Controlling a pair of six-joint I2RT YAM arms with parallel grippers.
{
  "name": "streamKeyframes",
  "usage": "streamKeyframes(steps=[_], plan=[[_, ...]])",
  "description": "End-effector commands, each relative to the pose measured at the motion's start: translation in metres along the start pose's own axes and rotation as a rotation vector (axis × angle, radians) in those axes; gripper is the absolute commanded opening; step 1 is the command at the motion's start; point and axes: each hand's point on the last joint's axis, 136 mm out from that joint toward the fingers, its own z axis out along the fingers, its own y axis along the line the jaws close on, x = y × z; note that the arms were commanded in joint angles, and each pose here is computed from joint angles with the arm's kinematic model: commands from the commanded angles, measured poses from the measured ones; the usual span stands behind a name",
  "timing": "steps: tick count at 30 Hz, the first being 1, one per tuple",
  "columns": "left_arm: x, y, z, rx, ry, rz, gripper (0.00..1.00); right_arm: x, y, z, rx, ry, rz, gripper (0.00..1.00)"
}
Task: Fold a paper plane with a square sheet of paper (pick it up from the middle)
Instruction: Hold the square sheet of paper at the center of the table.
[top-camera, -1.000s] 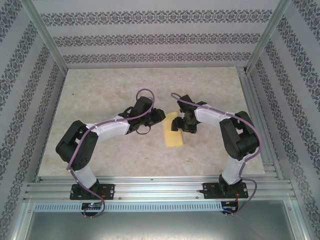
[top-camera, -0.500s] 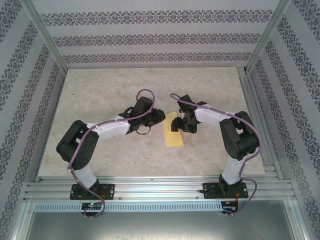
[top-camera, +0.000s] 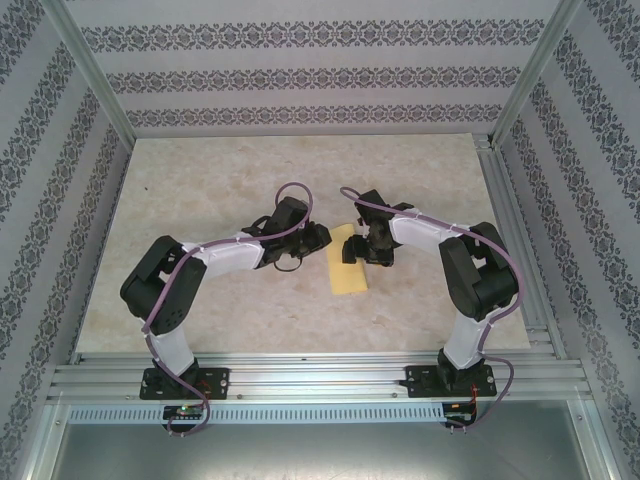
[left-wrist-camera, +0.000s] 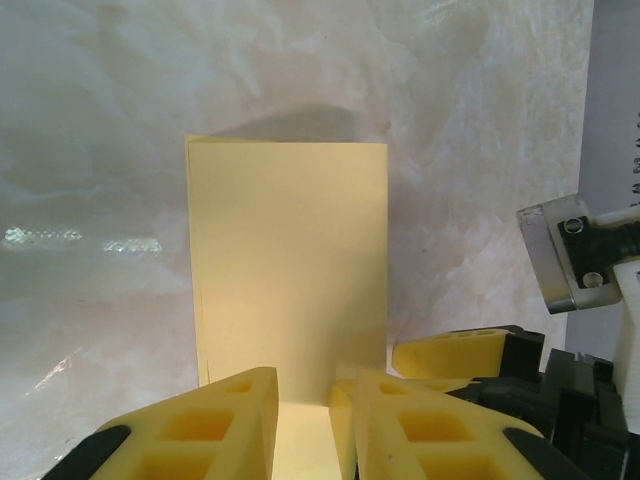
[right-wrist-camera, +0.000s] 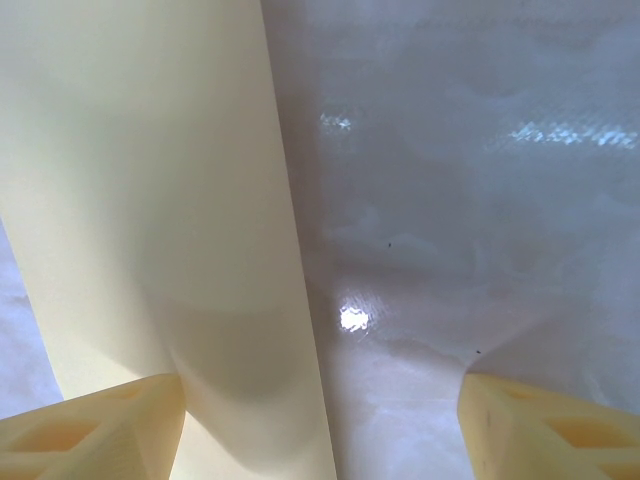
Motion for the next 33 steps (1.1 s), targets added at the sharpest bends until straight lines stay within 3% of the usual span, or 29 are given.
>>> streamKeyframes(steps=[1, 16, 33], plan=[[0.004, -0.012, 0.005, 0.041, 0.015, 0.001, 0.28, 0.001, -0.001, 0.006, 0.01, 0.029, 0.006, 0.73], [0.004, -0.014, 0.004, 0.043, 0.018, -0.001, 0.28, -0.006, -0.001, 0.001, -0.027, -0.015, 0.083, 0.74], [0.004, -0.013, 0.005, 0.04, 0.018, -0.001, 0.28, 0.005, -0.006, 0.011, 0.031, 0.04, 0.031, 0.74]])
